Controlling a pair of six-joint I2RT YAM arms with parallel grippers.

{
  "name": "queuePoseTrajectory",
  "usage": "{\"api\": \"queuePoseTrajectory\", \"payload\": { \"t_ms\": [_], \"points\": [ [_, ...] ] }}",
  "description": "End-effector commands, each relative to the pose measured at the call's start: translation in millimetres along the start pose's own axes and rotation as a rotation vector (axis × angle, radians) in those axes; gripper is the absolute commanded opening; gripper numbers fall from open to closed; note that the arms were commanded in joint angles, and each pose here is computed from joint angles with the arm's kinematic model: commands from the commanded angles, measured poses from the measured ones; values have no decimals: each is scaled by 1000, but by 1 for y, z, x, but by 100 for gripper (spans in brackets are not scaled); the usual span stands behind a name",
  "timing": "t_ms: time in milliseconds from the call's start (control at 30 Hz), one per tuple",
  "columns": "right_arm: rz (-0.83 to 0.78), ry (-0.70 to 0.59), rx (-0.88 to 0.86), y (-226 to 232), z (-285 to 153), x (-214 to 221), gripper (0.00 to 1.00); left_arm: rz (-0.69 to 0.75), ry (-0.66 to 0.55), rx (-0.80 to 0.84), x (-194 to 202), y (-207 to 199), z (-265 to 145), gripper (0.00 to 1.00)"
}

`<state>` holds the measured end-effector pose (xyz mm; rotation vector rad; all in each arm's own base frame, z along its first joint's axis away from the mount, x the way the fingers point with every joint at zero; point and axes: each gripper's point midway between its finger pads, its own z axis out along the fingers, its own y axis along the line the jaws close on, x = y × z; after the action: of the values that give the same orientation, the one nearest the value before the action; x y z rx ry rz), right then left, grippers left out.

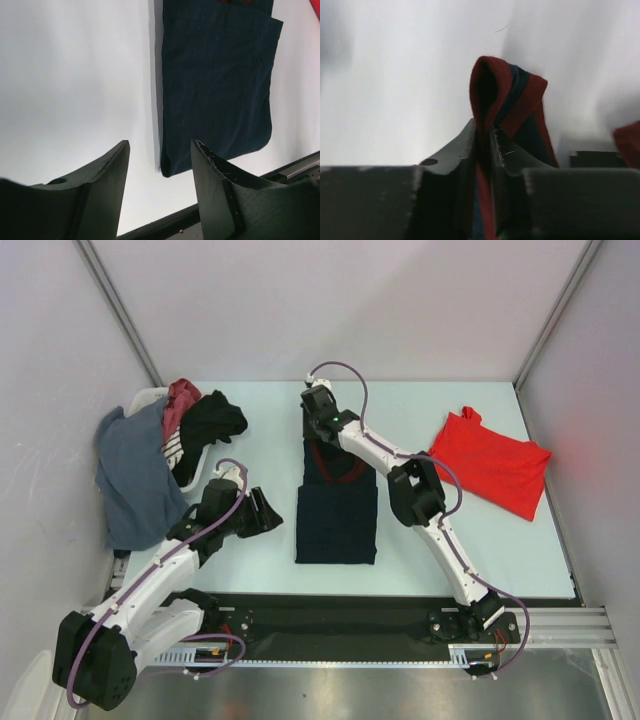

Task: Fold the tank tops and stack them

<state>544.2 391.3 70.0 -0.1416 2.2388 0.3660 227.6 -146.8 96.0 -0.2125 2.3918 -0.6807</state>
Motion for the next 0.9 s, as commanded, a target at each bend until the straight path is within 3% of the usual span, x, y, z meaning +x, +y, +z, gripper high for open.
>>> {"api": "queuePoseTrajectory", "payload": {
  "t_ms": [0, 133, 267, 533, 700, 867],
  "points": [
    [30, -83, -155, 10, -7, -36, 16, 21, -26, 22, -6, -2, 0, 58],
    [53, -118, -372, 27, -21, -53, 12, 19, -30, 24, -6, -3, 0, 58],
    [200, -127, -578, 11, -32, -70, 13, 18, -22, 28, -4, -3, 2, 58],
    [187, -135, -712, 7, -43, -71, 17, 17, 17, 53, 14, -8, 11, 58],
    [295, -112, -815, 0, -42, -73, 18, 27, 70, 69, 38, -19, 23, 58],
    [348, -94, -789, -17, -25, -62, 18, 54, 126, 69, 59, -31, 40, 58]
  ]
}}
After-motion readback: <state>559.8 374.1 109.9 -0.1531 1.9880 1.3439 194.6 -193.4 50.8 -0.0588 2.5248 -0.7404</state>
